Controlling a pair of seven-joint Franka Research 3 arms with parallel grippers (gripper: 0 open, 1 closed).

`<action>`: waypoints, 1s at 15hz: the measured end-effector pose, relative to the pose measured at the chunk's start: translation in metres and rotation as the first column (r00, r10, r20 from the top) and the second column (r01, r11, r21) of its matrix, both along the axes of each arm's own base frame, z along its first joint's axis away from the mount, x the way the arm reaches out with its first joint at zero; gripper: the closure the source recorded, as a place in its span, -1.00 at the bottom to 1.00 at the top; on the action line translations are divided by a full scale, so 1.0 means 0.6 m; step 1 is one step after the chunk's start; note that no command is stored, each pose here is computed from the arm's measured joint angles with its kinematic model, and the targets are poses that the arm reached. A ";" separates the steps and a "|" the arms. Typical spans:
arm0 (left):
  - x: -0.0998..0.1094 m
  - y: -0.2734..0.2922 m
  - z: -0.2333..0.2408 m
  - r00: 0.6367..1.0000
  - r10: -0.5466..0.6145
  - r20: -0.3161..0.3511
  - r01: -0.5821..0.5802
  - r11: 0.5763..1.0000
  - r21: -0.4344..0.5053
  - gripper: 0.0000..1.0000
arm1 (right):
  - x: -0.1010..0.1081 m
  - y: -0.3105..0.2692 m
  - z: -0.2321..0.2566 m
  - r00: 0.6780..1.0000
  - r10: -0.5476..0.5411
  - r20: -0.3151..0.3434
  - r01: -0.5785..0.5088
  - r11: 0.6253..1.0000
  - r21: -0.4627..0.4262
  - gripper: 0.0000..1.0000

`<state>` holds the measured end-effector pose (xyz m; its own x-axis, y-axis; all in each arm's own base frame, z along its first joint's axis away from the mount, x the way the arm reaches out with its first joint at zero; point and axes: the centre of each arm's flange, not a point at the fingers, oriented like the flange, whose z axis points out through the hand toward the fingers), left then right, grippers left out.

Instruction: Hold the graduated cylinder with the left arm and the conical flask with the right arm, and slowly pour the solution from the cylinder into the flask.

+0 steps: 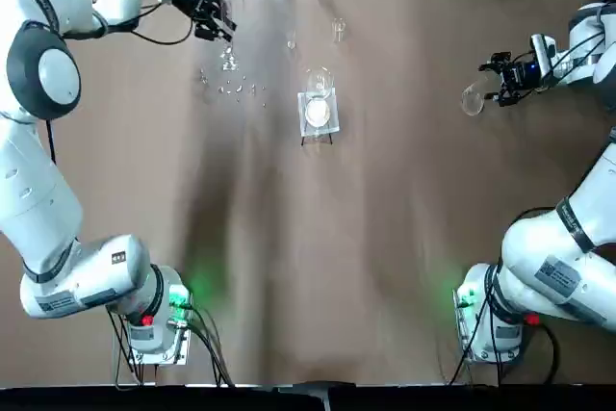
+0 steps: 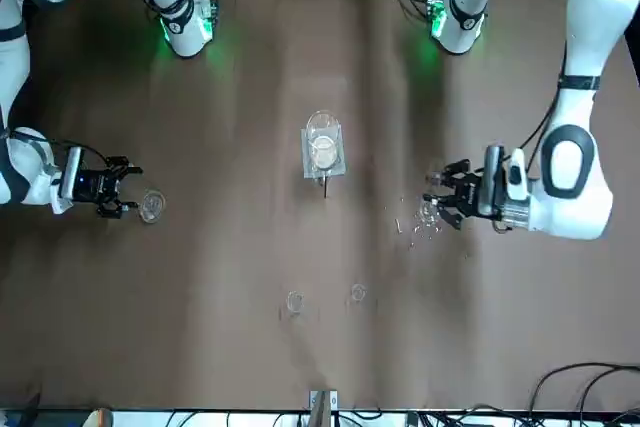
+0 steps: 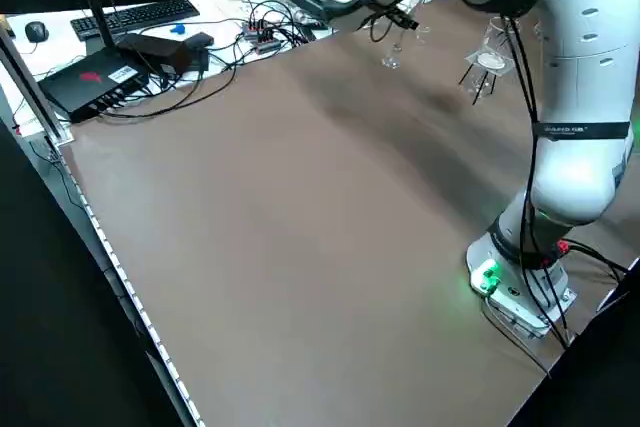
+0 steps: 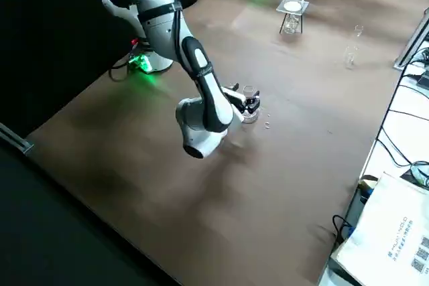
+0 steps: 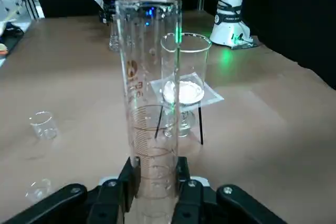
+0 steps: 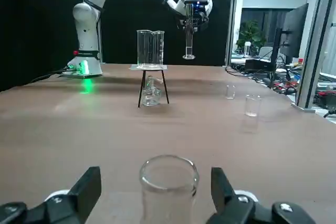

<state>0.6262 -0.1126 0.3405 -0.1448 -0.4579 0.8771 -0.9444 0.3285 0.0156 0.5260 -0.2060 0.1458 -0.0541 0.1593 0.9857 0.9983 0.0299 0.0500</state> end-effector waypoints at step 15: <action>-0.095 -0.306 0.085 0.993 -0.097 0.064 0.075 0.954 0.292 0.31 | 0.008 0.014 0.000 1.000 0.012 -0.003 -0.012 1.000 -0.004 -0.58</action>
<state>0.5692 -0.2962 0.3916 -0.2564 -0.6724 0.6944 -0.9148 0.4008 0.0504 0.5306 -0.1979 0.1457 -0.0535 0.1630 0.9852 0.9980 0.0417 0.0473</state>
